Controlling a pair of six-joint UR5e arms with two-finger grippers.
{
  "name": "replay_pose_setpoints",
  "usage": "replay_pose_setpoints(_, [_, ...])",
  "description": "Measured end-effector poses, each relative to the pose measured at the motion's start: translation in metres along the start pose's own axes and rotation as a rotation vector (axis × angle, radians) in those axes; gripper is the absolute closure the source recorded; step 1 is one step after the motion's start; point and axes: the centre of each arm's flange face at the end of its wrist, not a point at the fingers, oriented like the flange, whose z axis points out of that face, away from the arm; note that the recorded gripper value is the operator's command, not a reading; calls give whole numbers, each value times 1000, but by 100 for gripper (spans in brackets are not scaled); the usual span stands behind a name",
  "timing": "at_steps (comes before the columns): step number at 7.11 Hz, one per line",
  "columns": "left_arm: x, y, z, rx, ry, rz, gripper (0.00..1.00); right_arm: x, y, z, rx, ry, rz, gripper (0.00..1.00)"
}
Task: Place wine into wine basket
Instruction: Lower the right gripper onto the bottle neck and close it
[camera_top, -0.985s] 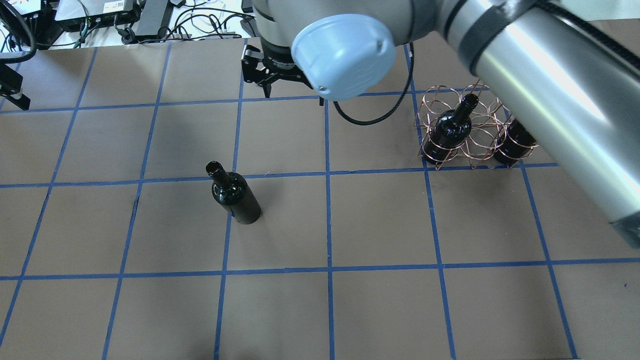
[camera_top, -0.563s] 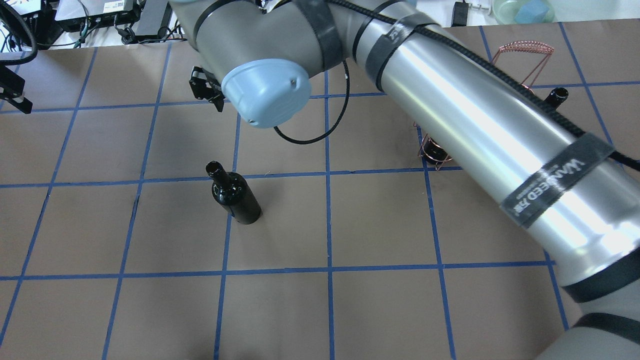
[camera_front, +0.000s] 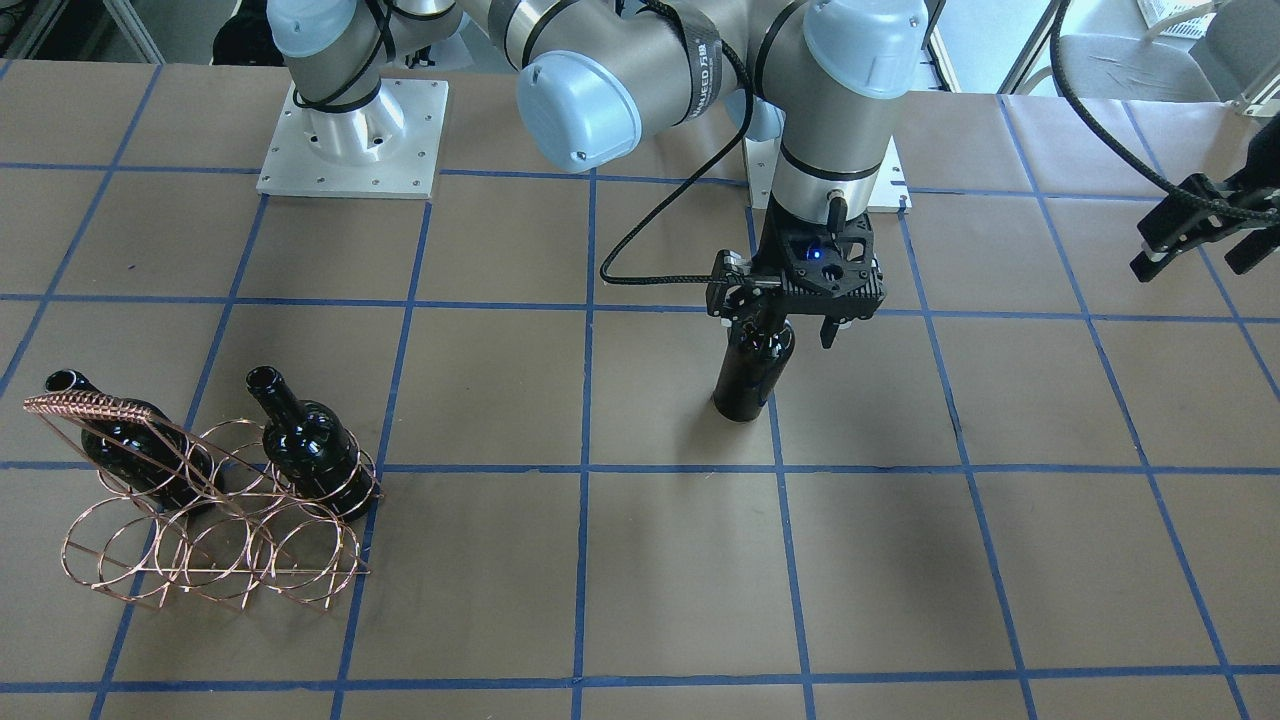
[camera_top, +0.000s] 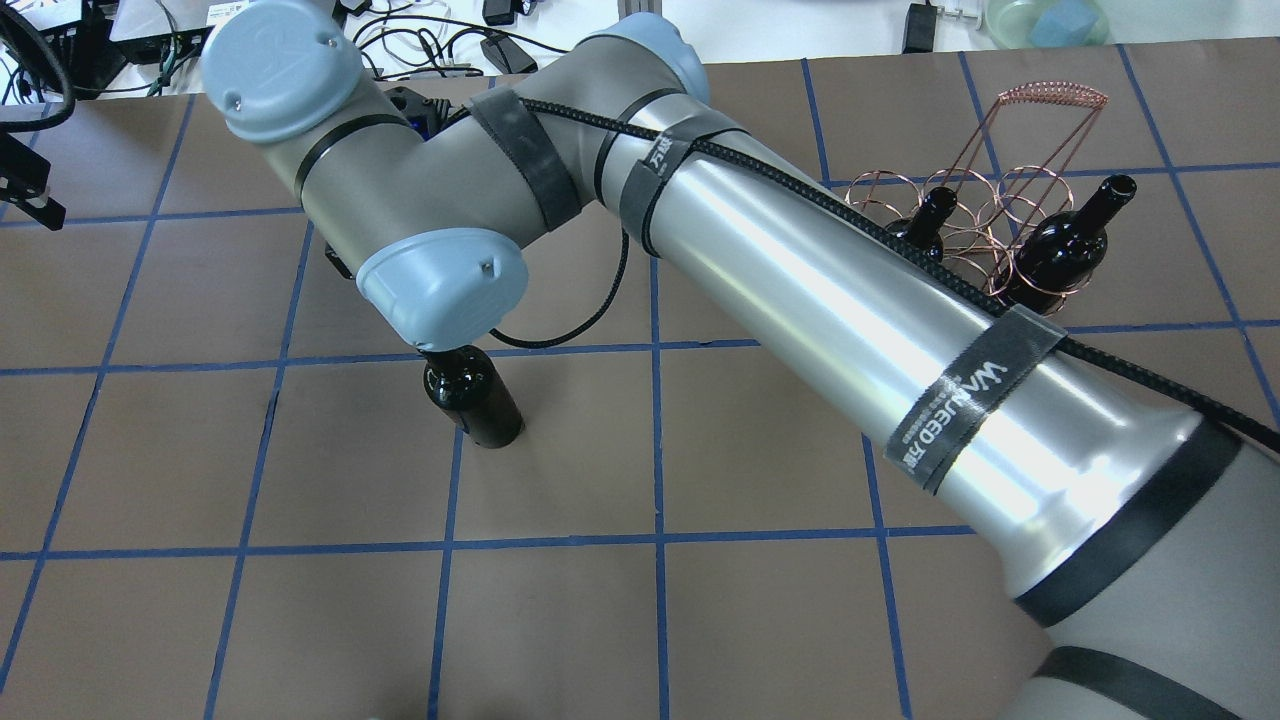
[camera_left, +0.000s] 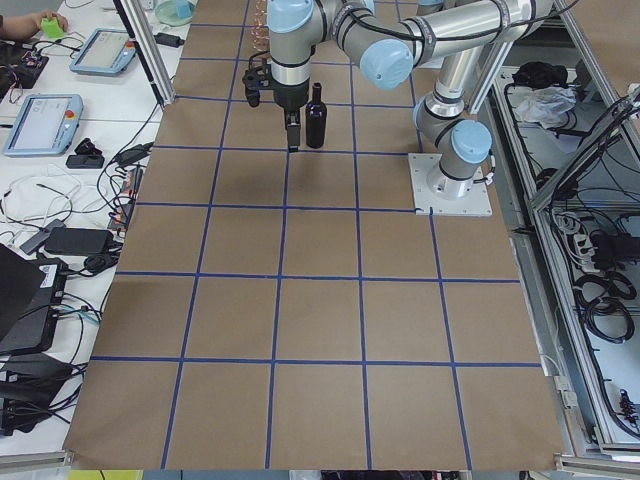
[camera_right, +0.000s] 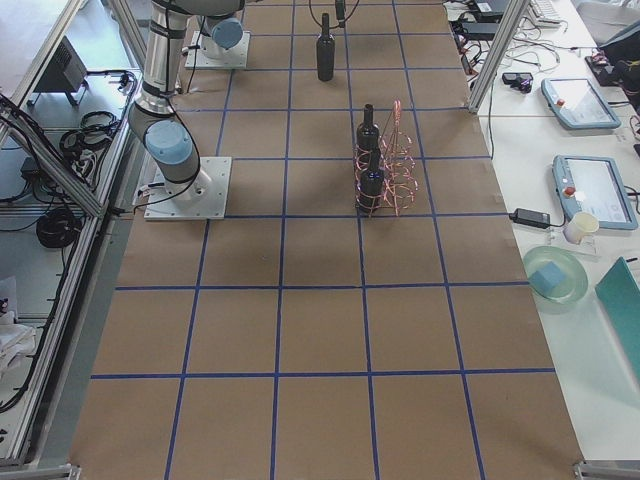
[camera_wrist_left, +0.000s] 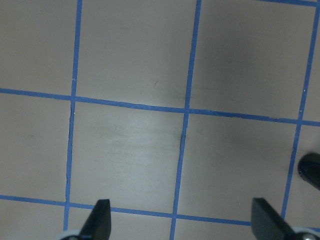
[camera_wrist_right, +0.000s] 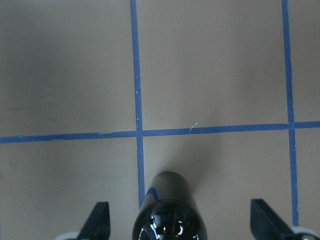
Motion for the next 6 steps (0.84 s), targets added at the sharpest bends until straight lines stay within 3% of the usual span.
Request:
replay_pose_setpoints(3, [0,0,0,-1,0,0,0,-5,14,11,-35,5,-62,2])
replay_pose_setpoints(4, [0,0,1,0,6,0,0,-8,21,15,-48,4,-74,6])
replay_pose_setpoints(5, [1,0,1,-1,16,0,0,-11,28,17,-61,7,-82,16])
replay_pose_setpoints(6, [2,0,2,-5,24,-1,0,-12,34,18,-80,10,-85,32])
